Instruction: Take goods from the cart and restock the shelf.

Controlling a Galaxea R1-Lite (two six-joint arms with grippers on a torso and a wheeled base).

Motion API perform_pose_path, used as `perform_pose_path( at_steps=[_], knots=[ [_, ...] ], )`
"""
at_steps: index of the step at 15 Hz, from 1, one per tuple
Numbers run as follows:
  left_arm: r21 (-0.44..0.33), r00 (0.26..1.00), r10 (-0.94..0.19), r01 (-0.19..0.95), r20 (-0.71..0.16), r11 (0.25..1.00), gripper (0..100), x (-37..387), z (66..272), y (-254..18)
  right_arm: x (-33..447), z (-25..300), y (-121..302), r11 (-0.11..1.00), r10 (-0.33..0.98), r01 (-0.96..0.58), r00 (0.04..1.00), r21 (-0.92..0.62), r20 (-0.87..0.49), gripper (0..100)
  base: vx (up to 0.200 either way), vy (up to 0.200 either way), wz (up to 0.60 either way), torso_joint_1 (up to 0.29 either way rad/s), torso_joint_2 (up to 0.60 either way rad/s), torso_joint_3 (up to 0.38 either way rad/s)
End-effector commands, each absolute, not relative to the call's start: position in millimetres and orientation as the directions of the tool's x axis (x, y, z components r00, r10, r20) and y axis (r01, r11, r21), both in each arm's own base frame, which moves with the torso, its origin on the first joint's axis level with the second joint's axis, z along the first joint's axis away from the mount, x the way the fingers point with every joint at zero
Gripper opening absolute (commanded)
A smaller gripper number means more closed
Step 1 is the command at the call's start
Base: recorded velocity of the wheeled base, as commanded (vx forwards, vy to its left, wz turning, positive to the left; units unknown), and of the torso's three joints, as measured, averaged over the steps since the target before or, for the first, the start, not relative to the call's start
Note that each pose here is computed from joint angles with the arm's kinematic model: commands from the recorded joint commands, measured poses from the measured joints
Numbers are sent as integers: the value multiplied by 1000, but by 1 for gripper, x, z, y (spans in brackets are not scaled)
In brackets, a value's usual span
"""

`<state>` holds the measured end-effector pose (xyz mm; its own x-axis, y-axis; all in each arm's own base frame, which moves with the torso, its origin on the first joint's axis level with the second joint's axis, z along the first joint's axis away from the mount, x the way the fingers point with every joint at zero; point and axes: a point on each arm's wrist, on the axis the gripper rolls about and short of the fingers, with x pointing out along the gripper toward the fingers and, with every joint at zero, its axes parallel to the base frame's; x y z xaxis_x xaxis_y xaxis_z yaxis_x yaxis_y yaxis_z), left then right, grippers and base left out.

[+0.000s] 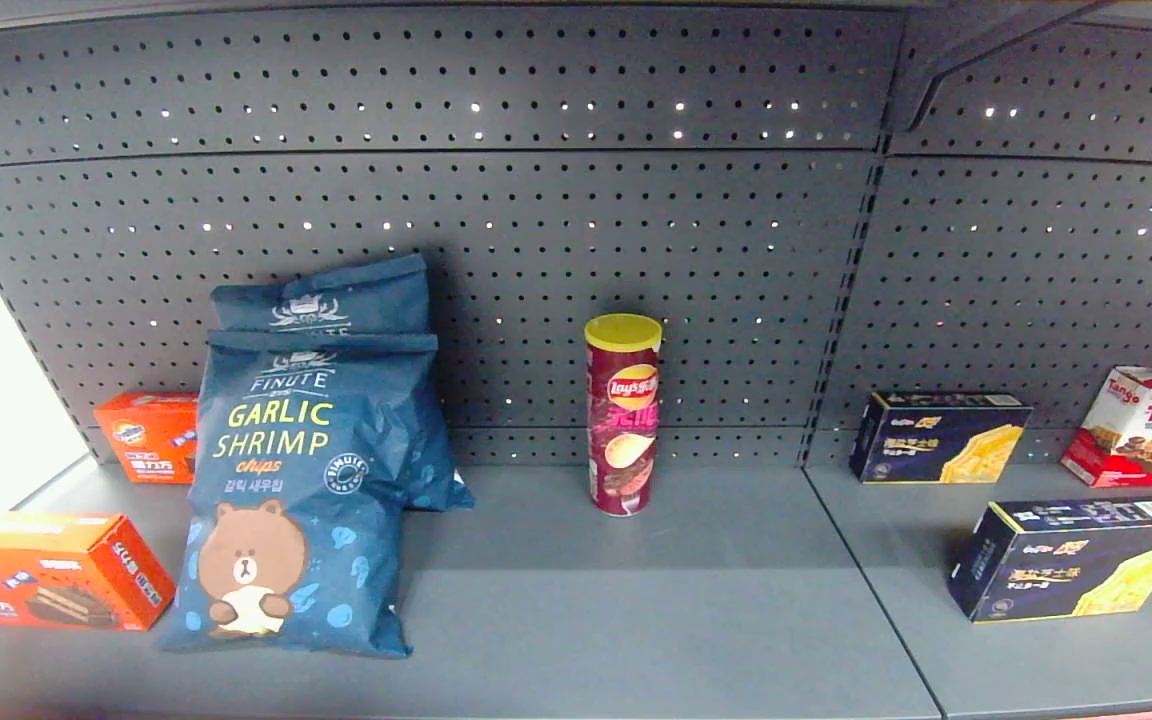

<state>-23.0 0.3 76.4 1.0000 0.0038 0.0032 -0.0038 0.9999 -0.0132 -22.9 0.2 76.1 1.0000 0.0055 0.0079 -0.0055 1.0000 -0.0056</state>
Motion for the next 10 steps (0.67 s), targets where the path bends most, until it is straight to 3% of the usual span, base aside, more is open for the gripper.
perform_pose_path(
  at_steps=[1, 5, 10],
  knots=[
    [-14, 1000, 5, -5, 3, 1000, 100, -23, 76, 0, -23, 76, 0, 1000, 6, -6, 1000, -6, 8, 100, 0, 0, 0, 0, 0, 0],
    [-14, 1000, 5, -5, 3, 1000, 100, -23, 76, 0, -23, 76, 0, 1000, 6, -6, 1000, -9, 8, 100, 0, 0, 0, 0, 0, 0],
    [-14, 1000, 3, -3, 3, 1000, 100, -23, 76, 0, -23, 76, 0, 1000, 5, -5, 1000, -12, 8, 100, 0, 0, 600, 1, 3, 5]
  ],
)
